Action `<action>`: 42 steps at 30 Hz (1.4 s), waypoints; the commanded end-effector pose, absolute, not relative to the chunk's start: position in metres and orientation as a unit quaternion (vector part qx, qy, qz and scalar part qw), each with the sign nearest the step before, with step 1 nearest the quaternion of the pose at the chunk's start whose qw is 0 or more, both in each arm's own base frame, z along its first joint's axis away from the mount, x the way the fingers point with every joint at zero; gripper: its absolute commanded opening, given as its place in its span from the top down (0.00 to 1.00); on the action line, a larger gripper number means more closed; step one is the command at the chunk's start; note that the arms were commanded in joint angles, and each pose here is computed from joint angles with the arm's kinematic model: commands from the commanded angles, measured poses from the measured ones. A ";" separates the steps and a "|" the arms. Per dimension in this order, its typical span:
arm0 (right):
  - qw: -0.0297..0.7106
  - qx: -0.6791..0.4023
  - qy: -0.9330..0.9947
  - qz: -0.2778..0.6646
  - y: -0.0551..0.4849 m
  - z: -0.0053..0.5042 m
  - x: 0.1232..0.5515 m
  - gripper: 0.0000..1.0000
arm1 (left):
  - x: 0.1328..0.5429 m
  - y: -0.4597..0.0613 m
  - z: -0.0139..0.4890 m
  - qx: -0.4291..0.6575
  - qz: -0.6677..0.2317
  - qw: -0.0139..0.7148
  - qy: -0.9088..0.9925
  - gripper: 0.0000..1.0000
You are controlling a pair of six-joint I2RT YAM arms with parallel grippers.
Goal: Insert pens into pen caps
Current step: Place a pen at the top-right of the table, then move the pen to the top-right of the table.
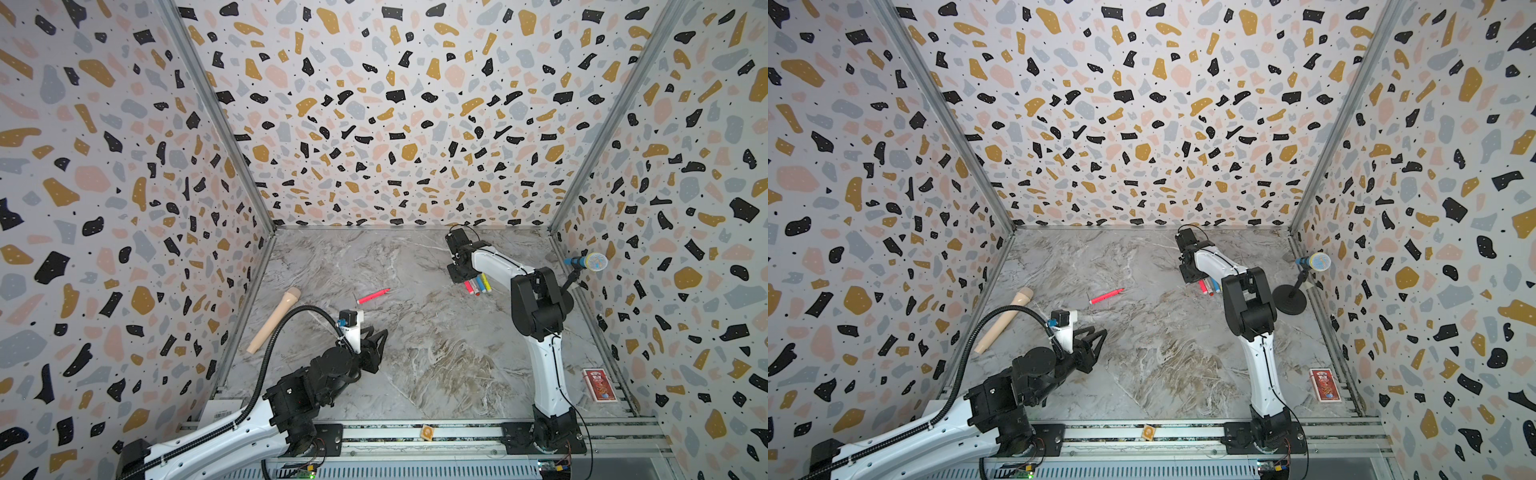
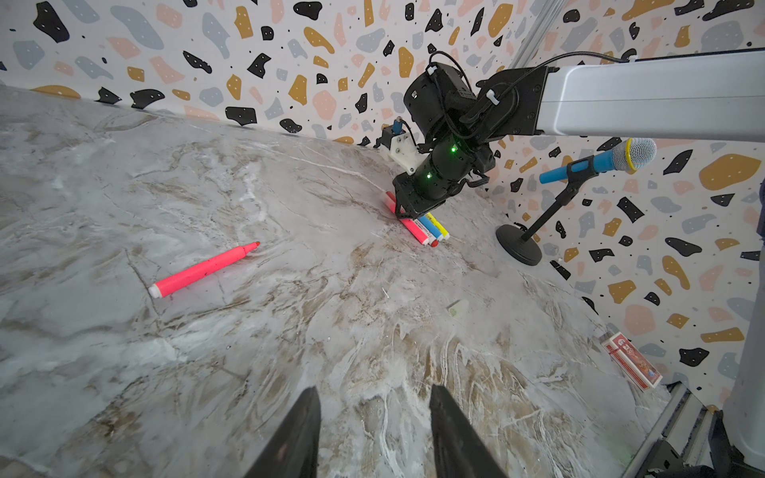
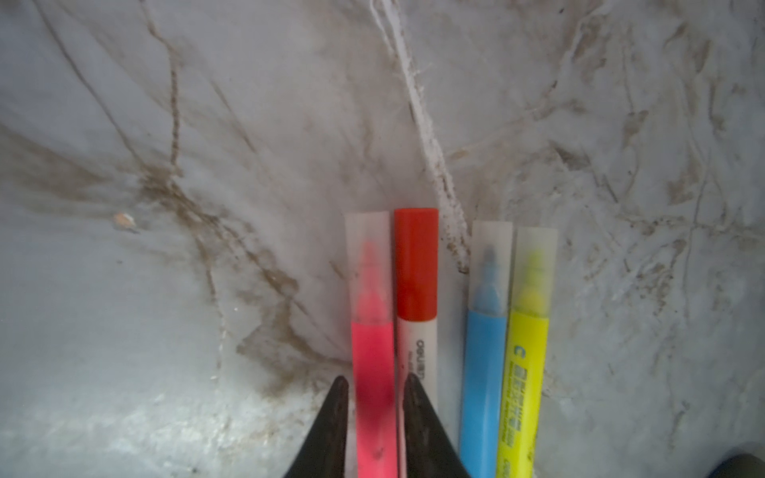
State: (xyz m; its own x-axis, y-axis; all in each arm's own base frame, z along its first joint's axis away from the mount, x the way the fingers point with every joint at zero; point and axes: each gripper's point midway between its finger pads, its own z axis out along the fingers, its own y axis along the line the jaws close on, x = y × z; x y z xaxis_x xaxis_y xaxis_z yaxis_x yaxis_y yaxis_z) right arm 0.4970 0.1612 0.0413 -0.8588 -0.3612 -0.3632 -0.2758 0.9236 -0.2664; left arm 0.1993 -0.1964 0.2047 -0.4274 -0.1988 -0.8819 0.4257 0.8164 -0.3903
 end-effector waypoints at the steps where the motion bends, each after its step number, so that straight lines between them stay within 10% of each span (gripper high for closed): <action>1: 0.238 -0.163 0.951 -0.111 0.165 0.077 0.494 0.71 | 0.203 -0.195 0.215 0.058 -0.299 0.542 0.783 0.57; 42: 0.206 -0.147 0.967 -0.014 0.169 0.042 0.474 0.67 | 0.206 -0.189 0.221 0.059 -0.274 0.550 0.787 0.56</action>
